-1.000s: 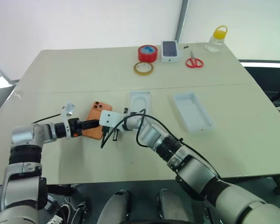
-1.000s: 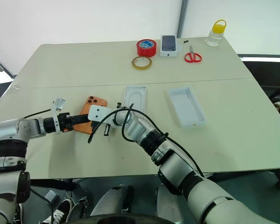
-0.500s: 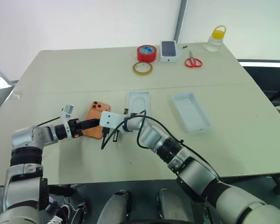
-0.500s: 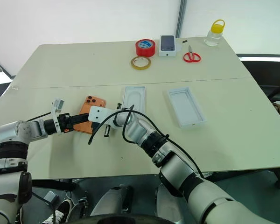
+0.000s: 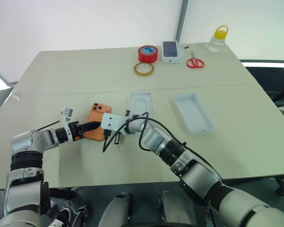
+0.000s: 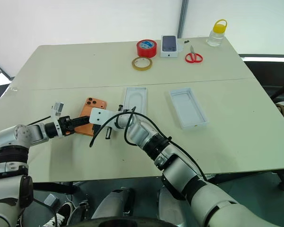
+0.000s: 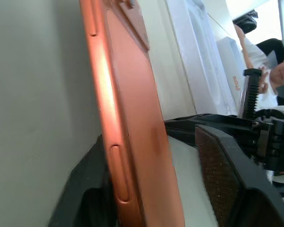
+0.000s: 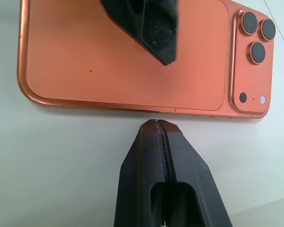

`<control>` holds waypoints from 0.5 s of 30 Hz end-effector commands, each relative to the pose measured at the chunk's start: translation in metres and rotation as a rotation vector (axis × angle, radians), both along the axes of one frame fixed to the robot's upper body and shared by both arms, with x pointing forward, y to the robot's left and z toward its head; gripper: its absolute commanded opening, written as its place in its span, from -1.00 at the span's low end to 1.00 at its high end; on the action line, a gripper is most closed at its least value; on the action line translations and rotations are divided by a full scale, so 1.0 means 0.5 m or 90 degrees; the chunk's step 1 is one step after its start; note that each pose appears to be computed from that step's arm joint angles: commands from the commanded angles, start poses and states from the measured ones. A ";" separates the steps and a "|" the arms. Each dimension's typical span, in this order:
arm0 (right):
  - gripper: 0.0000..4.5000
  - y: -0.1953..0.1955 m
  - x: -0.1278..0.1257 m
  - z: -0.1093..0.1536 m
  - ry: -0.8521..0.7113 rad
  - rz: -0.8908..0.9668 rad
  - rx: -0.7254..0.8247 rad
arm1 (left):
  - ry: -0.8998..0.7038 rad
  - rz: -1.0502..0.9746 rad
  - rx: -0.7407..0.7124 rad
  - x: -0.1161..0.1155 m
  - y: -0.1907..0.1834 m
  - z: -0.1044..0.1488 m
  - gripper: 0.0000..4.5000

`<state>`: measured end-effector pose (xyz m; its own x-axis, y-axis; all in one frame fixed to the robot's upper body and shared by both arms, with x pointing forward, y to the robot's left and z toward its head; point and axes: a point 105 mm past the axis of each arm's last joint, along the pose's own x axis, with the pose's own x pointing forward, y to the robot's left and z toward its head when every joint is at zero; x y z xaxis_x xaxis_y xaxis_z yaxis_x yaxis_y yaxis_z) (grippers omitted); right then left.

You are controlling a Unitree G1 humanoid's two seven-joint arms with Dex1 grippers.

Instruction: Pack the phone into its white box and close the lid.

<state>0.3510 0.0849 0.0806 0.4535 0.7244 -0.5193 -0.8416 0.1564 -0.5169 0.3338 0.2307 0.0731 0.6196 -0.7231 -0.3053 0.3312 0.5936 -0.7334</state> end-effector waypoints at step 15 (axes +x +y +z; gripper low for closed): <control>-0.76 -0.014 -0.037 0.175 0.147 0.058 0.325 | -0.067 0.103 -0.143 -0.003 0.012 0.041 -1.00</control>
